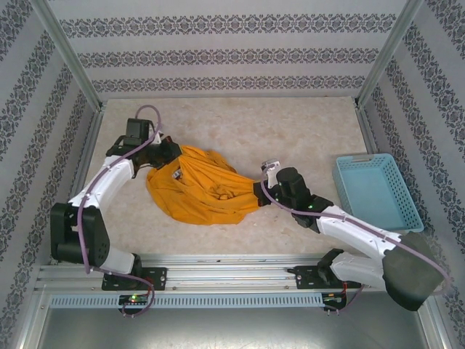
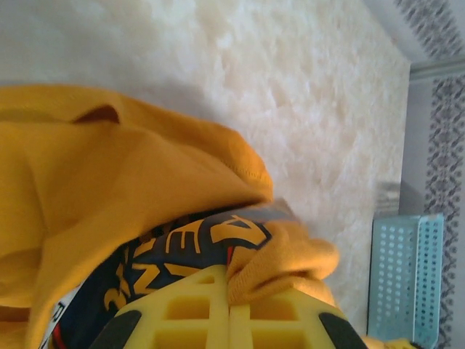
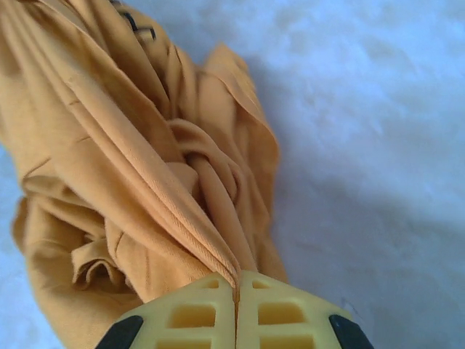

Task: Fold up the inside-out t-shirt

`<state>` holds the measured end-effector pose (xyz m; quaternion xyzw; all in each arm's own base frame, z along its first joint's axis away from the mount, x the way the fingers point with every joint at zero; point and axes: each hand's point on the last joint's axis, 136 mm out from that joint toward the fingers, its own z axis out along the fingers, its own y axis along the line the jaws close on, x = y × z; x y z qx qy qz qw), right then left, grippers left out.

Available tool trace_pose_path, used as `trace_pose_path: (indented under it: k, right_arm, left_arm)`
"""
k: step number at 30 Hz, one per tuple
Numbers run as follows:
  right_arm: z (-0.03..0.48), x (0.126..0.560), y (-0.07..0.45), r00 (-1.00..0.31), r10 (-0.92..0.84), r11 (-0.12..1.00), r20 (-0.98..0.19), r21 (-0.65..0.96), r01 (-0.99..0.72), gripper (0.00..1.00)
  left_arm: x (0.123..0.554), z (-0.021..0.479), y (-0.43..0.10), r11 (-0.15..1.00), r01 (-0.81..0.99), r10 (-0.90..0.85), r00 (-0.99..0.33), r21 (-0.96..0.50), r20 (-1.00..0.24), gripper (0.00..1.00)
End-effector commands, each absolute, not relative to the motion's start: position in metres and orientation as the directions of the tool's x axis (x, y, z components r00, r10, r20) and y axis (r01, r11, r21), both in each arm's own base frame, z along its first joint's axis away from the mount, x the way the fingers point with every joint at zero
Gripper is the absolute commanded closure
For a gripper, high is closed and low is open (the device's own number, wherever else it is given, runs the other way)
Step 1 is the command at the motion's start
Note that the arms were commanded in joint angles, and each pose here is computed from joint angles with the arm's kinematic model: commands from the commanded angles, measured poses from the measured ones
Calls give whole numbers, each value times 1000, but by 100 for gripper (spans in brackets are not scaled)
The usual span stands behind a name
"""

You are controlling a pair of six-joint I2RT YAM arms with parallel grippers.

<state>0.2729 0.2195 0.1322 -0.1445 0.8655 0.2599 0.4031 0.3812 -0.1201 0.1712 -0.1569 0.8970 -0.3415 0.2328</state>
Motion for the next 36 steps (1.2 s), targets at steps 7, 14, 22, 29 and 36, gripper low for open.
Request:
trace_pose_path:
  k: [7, 14, 22, 29, 36]
  right_arm:
    - [178, 304, 232, -605, -96, 830, -790, 273, -487, 37]
    - [171, 316, 293, -658, -180, 716, -731, 361, -597, 30]
    - [134, 331, 331, -713, -274, 709, -645, 366, -603, 57]
    - [186, 328, 316, -665, -173, 724, -727, 364, -586, 100]
    - [241, 325, 302, -653, 38, 716, -757, 477, -511, 100]
  left_arm:
    - [386, 177, -167, 780, 56, -271, -867, -623, -417, 100]
    - [377, 187, -164, 778, 78, -272, -853, -623, -446, 100]
    - [362, 182, -153, 807, 47, -275, -852, -589, -445, 79]
    - [320, 176, -158, 891, 75, -172, -857, -448, -485, 45]
    - [290, 175, -200, 901, 214, -62, -798, -378, -600, 23]
